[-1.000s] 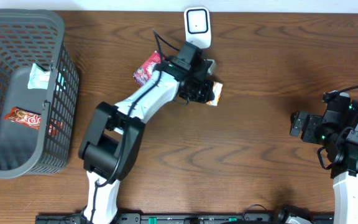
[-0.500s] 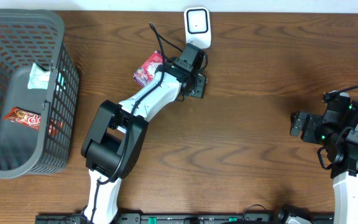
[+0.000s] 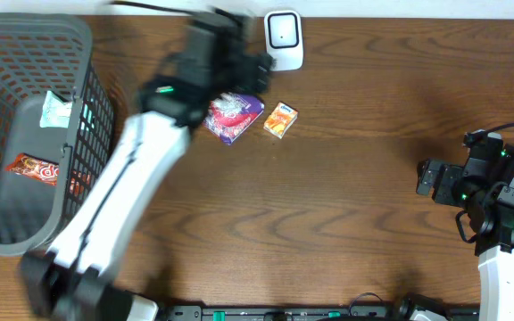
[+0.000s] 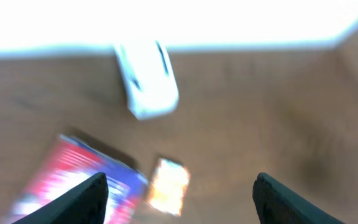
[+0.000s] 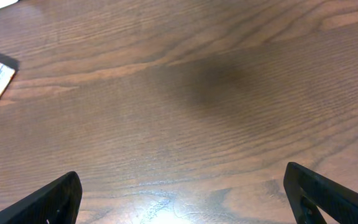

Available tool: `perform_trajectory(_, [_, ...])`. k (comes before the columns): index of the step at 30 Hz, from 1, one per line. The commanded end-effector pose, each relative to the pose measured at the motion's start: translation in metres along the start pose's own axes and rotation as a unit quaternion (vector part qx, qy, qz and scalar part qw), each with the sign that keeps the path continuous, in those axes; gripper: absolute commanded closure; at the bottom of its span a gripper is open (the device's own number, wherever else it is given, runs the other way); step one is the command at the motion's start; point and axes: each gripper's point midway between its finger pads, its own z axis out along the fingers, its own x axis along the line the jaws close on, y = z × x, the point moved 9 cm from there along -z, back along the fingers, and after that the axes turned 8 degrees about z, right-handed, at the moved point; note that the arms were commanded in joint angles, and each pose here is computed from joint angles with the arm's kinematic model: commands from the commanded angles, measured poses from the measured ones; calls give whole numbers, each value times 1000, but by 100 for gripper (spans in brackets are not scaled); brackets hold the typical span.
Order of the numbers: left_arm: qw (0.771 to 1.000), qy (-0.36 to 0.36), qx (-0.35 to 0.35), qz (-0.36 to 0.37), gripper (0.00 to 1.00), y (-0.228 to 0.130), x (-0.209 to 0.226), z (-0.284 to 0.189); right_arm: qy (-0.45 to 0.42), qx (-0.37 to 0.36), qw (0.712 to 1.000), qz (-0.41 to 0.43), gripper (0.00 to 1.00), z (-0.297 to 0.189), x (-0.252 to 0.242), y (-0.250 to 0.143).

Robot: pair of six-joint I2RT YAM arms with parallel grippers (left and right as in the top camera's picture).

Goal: Scan the item barcode
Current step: 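Release the Kleenex pack onto the table beside the soap pack, then reach the left gripper into the basket and grasp the red chocolate bar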

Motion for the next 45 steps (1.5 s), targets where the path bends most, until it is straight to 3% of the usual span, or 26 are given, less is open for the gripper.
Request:
perform_trajectory(1, [994,85,-68,-25,25,25,43,-53,-3,-6,1000,5,1,-3,0,4])
perform_trajectory(3, [983,148,-97,-47,18,31,75,-86,-3,-6,1000,5,1,-3,0,4])
perform_trajectory(9, [942,270,-109,-164,15,15,158,-147,-3,-6,1000,5,1,-3,0,4])
perform_trajectory(14, [863,403,-63,-297,15,-29,225,-181,-3,-6,1000,5,1,-3,0,4])
perform_trajectory(18, [796,477,-3,-374,15,-67,254,-189,-3,-6,1000,5,1,-3,0,4])
perform_trajectory(21, [736,540,40,-407,15,-93,275,-188,-3,-6,1000,5,1,-3,0,4])
perform_trajectory(24, [697,576,67,-422,15,-113,293,-178,-3,-6,1000,5,1,-3,0,4])
perform_trajectory(34, [645,572,194,-468,15,-188,345,-110,-3,-6,1000,5,1,-3,0,4])
perform_trajectory(45, [637,525,264,-499,15,-240,365,-62,-3,-6,1000,5,1,-3,0,4])
